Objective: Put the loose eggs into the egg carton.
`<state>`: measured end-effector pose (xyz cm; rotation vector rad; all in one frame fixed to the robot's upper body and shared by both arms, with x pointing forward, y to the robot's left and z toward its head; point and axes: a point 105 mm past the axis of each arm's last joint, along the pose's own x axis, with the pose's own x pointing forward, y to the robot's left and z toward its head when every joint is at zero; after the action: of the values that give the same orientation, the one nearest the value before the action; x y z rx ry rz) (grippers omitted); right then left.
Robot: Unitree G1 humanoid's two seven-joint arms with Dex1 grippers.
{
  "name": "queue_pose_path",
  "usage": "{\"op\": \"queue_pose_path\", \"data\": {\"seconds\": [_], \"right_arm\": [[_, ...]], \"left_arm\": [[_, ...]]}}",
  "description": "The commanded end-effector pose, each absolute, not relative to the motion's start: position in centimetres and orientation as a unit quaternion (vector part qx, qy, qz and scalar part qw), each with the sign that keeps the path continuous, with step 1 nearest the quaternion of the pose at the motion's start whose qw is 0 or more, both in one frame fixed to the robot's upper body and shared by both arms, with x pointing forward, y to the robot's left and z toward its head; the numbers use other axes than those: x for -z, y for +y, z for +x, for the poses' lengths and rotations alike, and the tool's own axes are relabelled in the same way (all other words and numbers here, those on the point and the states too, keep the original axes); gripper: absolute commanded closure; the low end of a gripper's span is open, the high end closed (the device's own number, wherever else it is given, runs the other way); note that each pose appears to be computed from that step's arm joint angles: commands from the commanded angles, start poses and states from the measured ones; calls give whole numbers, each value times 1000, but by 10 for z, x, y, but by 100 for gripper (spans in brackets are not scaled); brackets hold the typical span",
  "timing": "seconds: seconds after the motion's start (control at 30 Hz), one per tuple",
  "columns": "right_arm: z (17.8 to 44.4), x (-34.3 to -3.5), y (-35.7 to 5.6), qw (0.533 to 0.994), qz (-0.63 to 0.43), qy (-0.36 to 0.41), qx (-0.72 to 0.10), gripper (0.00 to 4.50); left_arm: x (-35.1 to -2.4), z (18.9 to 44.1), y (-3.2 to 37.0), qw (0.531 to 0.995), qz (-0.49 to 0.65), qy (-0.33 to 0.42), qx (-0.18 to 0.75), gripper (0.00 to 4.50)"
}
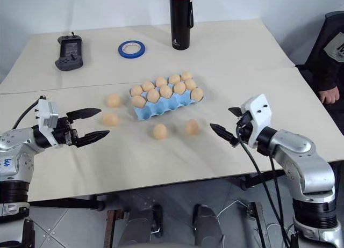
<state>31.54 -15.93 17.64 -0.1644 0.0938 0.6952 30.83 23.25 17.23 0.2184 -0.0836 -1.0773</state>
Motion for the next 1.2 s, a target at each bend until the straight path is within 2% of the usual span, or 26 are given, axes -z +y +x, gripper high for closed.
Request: {"op": "queue_pose_path", "data": {"seconds": [0.03,0.27,0.63,0.9,1.0,1.1,1.2], "right_arm": [[322,-177,-141,934,-83,37,-346,0],[346,-158,-116,932,-77,52,-349,0],[362,-124,-97,919,-93,93,-371,0],[361,-141,-95,919,-96,63,-377,253],[362,-158,-95,919,-96,41,-381,267],[381,-191,-88,922,-97,4,-374,269],[396,-201,-79,920,-100,-7,-379,269]], "left_arm": [[-177,300,232,833,108,-71,538,2],[-168,288,238,831,114,-68,541,2],[-170,277,243,851,112,-82,507,2],[-172,275,245,858,109,-90,494,0],[-174,275,246,862,109,-93,487,0],[-175,276,245,865,108,-99,481,0],[-177,277,244,866,106,-103,478,0]]}}
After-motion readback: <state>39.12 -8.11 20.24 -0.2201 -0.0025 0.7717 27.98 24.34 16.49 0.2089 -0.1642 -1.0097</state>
